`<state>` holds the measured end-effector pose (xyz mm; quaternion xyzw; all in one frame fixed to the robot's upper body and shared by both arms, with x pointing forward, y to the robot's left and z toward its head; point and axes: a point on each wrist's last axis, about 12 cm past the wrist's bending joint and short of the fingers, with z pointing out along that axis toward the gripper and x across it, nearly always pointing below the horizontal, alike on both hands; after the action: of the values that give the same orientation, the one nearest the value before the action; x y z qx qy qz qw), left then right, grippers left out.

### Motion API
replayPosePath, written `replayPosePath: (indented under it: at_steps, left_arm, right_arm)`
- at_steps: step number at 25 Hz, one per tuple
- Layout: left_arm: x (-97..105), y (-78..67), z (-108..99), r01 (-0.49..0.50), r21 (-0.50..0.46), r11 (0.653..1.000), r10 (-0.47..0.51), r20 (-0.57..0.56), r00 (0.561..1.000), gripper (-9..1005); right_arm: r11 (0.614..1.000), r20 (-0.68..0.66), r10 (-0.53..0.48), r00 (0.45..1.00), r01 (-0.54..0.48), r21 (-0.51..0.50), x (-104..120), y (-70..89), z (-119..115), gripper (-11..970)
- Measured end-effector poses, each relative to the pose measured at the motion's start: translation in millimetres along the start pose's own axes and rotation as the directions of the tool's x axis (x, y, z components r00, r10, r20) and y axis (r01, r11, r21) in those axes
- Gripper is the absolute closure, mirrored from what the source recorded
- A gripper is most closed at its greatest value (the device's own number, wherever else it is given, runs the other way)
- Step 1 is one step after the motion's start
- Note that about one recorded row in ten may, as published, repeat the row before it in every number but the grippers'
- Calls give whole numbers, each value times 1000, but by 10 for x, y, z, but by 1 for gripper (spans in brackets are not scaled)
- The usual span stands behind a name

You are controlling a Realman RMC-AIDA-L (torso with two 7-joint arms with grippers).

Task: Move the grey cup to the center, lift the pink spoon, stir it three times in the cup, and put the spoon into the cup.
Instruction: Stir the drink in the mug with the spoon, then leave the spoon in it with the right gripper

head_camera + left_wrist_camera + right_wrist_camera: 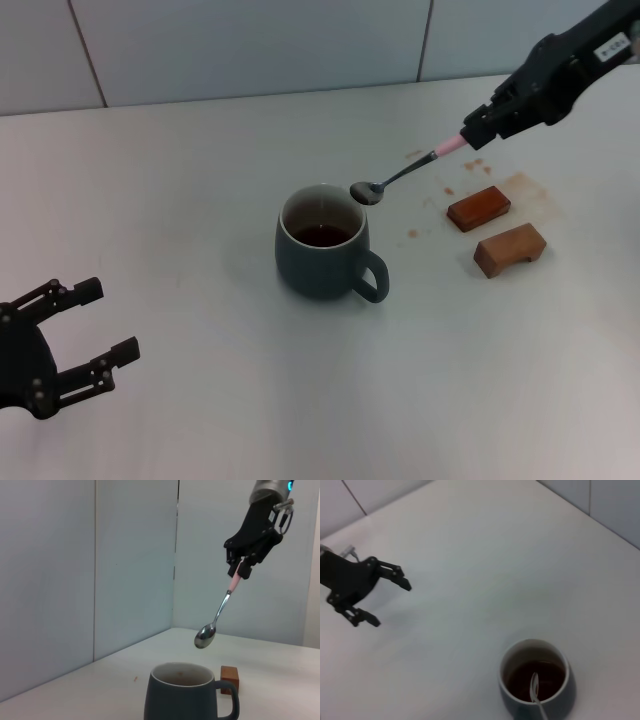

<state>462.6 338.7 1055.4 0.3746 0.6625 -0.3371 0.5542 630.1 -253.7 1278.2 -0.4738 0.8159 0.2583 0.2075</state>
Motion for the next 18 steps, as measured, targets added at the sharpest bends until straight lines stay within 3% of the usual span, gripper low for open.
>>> replayPosePath:
  at_steps: [18]
  left_arm:
    - [3,-2,4,6,1,1000,-6,-2,1000,183]
  right_arm:
    - [997,-161,-55,985,63,48,-443,135,838,824]
